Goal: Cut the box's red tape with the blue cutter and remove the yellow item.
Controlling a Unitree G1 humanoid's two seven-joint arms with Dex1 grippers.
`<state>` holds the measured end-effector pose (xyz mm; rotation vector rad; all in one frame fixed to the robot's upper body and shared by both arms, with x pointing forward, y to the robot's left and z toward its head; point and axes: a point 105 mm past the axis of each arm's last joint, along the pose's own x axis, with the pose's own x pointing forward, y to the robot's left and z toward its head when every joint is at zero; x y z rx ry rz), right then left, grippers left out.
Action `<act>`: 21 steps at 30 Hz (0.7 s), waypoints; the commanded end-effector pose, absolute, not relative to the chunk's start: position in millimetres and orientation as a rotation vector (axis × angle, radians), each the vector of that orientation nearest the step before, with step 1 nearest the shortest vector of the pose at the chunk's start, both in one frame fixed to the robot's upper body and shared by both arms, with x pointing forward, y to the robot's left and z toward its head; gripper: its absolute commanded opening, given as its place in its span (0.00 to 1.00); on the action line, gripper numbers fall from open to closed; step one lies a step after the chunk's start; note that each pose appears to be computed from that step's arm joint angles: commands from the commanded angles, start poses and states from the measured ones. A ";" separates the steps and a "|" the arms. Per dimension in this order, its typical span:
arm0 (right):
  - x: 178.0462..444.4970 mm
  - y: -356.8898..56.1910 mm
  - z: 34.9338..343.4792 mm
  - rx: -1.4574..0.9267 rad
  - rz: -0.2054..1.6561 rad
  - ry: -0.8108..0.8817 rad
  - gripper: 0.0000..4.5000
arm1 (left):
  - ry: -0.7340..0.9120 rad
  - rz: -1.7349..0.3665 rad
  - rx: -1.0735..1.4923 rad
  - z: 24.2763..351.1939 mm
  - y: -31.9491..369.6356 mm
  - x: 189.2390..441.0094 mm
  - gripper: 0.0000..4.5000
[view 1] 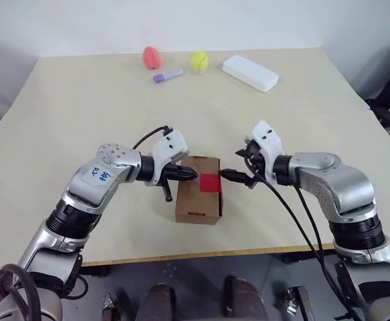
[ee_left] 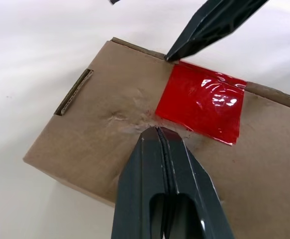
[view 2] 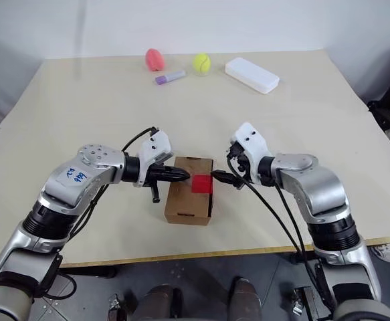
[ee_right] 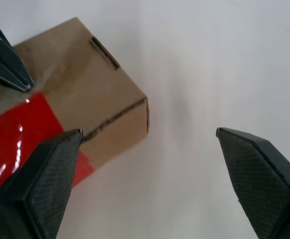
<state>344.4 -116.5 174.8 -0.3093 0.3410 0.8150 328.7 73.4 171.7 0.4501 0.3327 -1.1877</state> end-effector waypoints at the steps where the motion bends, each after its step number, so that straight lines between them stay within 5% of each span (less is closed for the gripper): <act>1: 339.6 -125.8 165.6 -0.364 0.817 0.377 1.00 | 0.363 -1.194 0.465 163.8 73.9 325.7 0.00; 8: 339.8 -124.4 161.3 -0.400 0.849 0.390 1.00 | 0.360 -1.197 0.464 162.4 71.1 324.0 0.00; 17: 318.0 -158.9 105.5 -0.613 0.889 0.581 1.00 | 0.357 -1.189 0.453 159.2 71.1 319.6 0.00; 21: 312.9 -154.6 125.4 -0.383 0.909 0.551 1.00 | 0.361 -1.180 0.453 157.7 73.4 319.1 0.00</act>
